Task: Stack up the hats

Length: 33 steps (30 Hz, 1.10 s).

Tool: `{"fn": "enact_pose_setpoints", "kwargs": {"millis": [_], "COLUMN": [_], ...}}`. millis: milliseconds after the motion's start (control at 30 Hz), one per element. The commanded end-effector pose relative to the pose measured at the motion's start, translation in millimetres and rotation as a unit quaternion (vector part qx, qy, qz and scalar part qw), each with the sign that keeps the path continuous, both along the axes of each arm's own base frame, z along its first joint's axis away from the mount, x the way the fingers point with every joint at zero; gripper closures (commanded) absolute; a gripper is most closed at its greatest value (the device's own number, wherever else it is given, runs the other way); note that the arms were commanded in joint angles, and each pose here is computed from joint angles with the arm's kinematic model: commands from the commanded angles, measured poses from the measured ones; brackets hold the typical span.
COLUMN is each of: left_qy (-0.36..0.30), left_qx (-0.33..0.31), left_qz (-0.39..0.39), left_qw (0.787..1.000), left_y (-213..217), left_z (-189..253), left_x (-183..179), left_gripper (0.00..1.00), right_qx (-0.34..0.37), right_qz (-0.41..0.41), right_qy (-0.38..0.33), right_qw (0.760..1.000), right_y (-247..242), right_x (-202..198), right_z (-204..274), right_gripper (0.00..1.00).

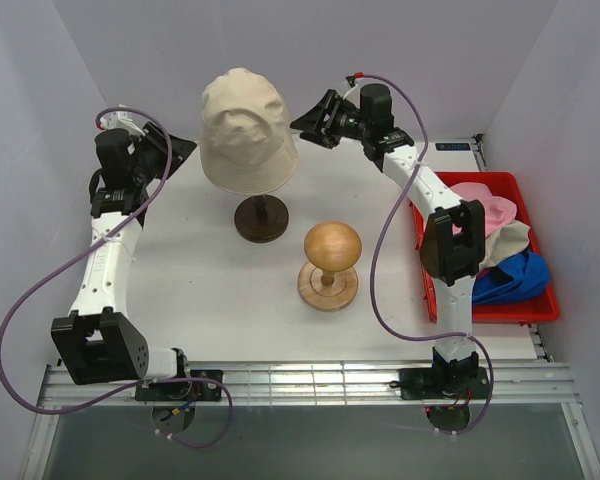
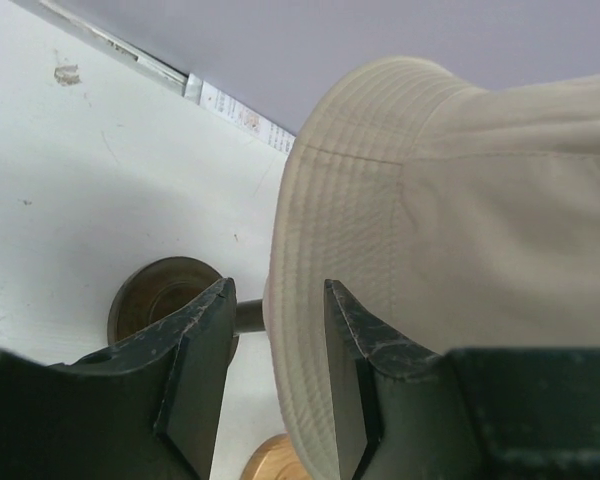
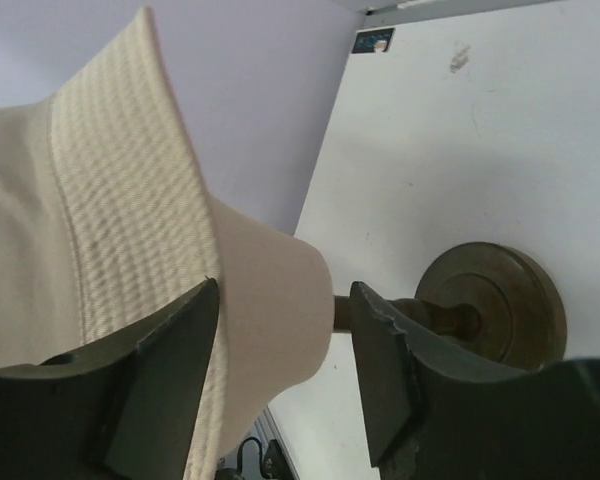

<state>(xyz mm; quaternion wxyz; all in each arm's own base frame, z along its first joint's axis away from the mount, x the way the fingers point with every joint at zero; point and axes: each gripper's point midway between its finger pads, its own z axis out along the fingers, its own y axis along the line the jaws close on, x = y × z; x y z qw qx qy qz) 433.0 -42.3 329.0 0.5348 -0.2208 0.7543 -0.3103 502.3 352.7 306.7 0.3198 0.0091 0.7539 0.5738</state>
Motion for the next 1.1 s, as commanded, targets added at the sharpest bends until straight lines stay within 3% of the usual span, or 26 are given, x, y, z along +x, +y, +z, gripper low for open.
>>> {"fn": "enact_pose_setpoints", "kwargs": {"millis": [0,300,467,633,700,833,1067], "left_qy": [-0.054,-0.088,-0.102,-0.116,-0.12,-0.124,-0.122], "left_qx": [0.01,0.007,-0.01,-0.018,-0.025,-0.031,-0.048], "left_qz": [-0.003,-0.02,-0.062,-0.099,-0.113,-0.128,-0.15], "left_qw": [0.998,0.996,0.993,0.988,0.986,0.984,0.98], "left_y": [3,1,-13,-25,-30,-35,-42], "left_z": [50,84,100,110,111,111,111], "left_x": [-13,-16,-18,-26,-29,-36,-40], "left_gripper": [0.48,0.47,0.45,0.43,0.43,0.42,0.42], "right_qx": [-0.037,-0.162,-0.276,-0.328,-0.352,-0.355,-0.365], "right_qz": [-0.029,-0.117,-0.191,-0.272,-0.288,-0.317,-0.345], "right_qy": [-0.037,-0.048,-0.005,0.044,0.09,0.133,0.214], "right_qw": [0.998,0.979,0.942,0.904,0.886,0.869,0.838], "right_y": [-18,-84,-172,-277,-310,-352,-401], "right_x": [-6,-33,-76,-120,-139,-160,-163], "right_z": [32,39,14,-8,-39,-69,-119], "right_gripper": [0.37,0.34,0.33,0.33,0.32,0.32,0.34]}}
